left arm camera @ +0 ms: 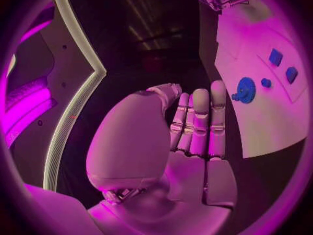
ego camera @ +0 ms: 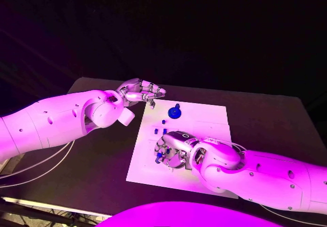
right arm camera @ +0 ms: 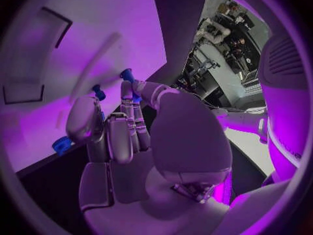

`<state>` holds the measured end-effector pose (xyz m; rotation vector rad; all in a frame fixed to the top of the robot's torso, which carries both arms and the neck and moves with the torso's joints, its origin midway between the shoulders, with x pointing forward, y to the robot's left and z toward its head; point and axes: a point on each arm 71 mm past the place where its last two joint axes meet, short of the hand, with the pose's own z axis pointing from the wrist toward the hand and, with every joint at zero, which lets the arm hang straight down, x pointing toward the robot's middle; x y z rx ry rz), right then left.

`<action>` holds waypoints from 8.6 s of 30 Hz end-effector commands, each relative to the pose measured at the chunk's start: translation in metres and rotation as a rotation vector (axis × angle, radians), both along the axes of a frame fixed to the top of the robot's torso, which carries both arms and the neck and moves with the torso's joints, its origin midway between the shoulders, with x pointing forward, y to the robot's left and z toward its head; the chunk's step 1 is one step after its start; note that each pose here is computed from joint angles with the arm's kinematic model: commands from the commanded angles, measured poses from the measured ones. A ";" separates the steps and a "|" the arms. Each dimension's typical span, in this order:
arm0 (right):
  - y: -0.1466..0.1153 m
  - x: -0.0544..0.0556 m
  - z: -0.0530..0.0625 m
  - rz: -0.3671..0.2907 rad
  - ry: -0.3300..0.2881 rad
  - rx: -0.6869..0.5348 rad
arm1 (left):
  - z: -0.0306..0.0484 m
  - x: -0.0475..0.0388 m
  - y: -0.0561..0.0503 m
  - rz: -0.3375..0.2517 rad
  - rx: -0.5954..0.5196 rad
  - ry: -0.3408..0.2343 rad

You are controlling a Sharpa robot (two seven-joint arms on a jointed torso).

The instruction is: Assemble the parts on the task board

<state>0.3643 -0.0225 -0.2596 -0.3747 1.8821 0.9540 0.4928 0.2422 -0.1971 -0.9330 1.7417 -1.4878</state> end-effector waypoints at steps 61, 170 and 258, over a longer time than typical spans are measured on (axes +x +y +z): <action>0.002 -0.001 -0.008 -0.007 -0.019 -0.027 | 0.0000 -0.0013 -0.002 -0.028 -0.009 0.015; -0.185 -0.002 -0.018 -0.650 0.451 -0.101 | -0.0028 -0.0053 0.003 -0.010 -0.017 0.026; -0.128 -0.003 -0.008 -0.467 0.451 -0.054 | -0.0047 -0.0049 0.003 -0.020 -0.003 0.039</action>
